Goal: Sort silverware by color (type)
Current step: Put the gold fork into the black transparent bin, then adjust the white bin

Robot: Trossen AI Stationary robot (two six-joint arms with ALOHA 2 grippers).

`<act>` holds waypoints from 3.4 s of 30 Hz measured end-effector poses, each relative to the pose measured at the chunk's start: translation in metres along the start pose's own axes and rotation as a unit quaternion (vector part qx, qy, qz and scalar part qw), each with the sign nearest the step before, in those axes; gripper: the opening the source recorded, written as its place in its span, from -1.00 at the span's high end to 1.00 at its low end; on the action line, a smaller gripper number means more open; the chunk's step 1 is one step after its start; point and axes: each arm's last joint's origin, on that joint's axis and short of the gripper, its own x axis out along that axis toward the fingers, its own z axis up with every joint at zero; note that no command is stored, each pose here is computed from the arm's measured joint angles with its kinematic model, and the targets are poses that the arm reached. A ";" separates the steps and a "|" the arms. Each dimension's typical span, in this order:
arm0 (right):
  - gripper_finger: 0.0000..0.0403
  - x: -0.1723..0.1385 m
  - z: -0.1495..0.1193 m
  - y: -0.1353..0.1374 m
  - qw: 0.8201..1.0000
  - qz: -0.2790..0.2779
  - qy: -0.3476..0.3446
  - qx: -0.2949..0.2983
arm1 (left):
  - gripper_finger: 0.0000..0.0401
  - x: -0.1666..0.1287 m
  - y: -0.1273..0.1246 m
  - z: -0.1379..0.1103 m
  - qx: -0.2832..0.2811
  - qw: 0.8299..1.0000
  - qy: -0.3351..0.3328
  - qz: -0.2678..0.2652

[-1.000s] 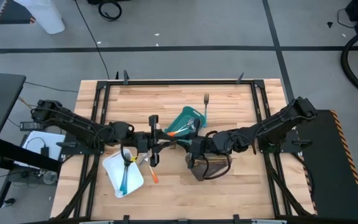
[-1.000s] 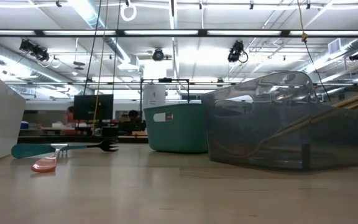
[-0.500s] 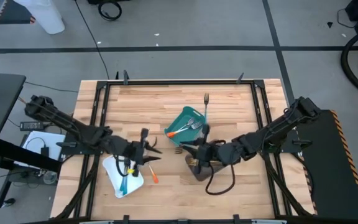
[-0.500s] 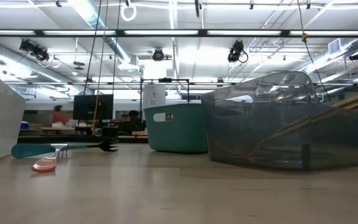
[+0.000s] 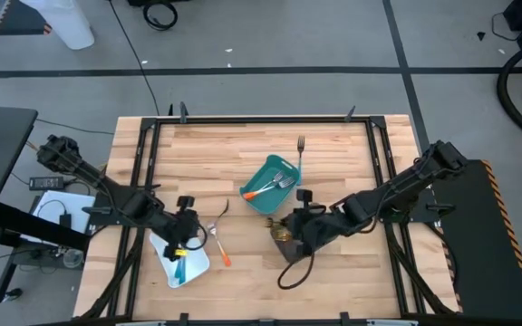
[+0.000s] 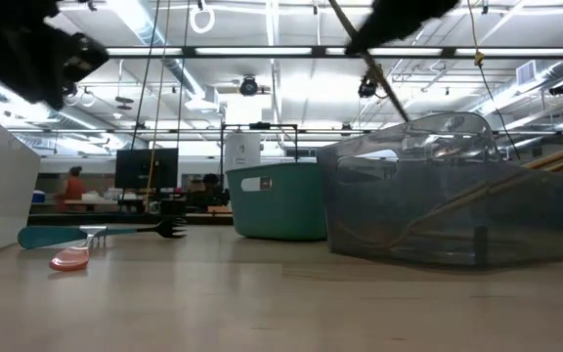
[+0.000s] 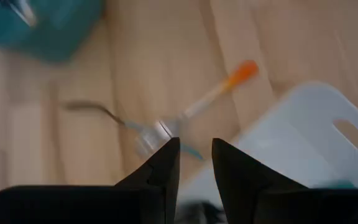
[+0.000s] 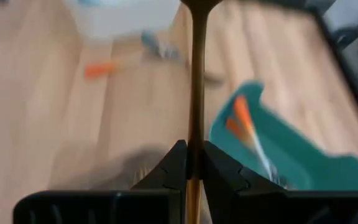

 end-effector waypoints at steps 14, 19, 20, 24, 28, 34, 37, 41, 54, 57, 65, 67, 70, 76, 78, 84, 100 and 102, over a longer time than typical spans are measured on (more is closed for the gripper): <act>0.77 -0.010 -0.029 -0.021 0.965 0.052 0.258 0.004 | 0.49 -0.005 -0.004 -0.023 -0.082 0.989 0.120 -0.012; 0.77 0.002 -0.037 -0.016 0.943 0.073 0.323 -0.002 | 0.49 -0.005 -0.003 -0.025 -0.088 0.988 0.128 -0.007; 0.77 0.004 -0.037 -0.014 0.938 0.070 0.340 -0.005 | 0.49 -0.005 -0.003 -0.025 -0.088 0.988 0.129 -0.006; 0.76 0.012 -0.029 -0.010 0.915 0.059 0.399 -0.020 | 0.49 -0.005 -0.003 -0.025 -0.085 0.988 0.129 -0.007; 0.76 0.017 -0.013 -0.006 0.892 0.058 0.448 -0.029 | 0.49 -0.005 -0.003 -0.025 -0.084 0.988 0.129 -0.007; 0.76 0.033 -0.008 0.003 0.848 0.101 0.520 -0.010 | 0.49 -0.005 -0.003 -0.025 -0.087 0.988 0.129 -0.006; 0.76 0.040 -0.015 0.005 0.826 0.108 0.553 -0.014 | 0.49 -0.005 -0.003 -0.025 -0.087 0.988 0.129 -0.006; 0.76 0.047 -0.019 0.004 0.821 0.106 0.560 -0.014 | 0.49 -0.005 -0.003 -0.025 -0.087 0.988 0.129 -0.006; 0.56 0.060 -0.016 -0.005 0.836 0.115 0.536 0.018 | 0.49 -0.005 -0.005 -0.023 -0.092 0.987 0.128 -0.029; 0.49 0.056 -0.016 -0.011 0.825 0.099 0.555 0.022 | 0.49 -0.007 -0.006 -0.018 -0.083 0.990 0.112 -0.038; 0.48 0.036 0.003 -0.024 0.852 0.046 0.521 0.016 | 0.49 -0.015 -0.010 0.006 -0.102 0.993 0.026 -0.058; 0.48 0.029 0.008 -0.028 0.862 0.041 0.504 0.015 | 0.49 -0.015 -0.011 0.008 -0.105 0.992 0.015 -0.063; 0.48 0.019 0.018 -0.034 0.897 0.014 0.441 0.005 | 0.49 -0.015 -0.012 0.009 -0.105 0.992 0.009 -0.067; 0.49 0.007 0.043 -0.044 0.957 -0.042 0.287 -0.016 | 0.49 -0.016 -0.015 0.008 -0.102 0.992 0.009 -0.068; 0.49 0.004 0.050 -0.046 0.966 -0.059 0.250 -0.026 | 0.49 -0.016 -0.014 0.006 -0.115 0.991 0.018 -0.063; 0.49 0.005 0.058 -0.050 0.975 -0.082 0.204 -0.044 | 0.49 -0.018 -0.009 -0.013 -0.175 0.978 0.111 -0.014; 0.51 0.009 0.066 -0.059 0.971 -0.187 0.147 -0.024 | 0.45 -0.024 0.001 -0.035 -0.278 0.936 0.191 0.098; 0.51 0.011 0.068 -0.058 0.973 -0.187 0.133 -0.015 | 0.40 -0.021 0.003 -0.039 -0.285 0.932 0.196 0.108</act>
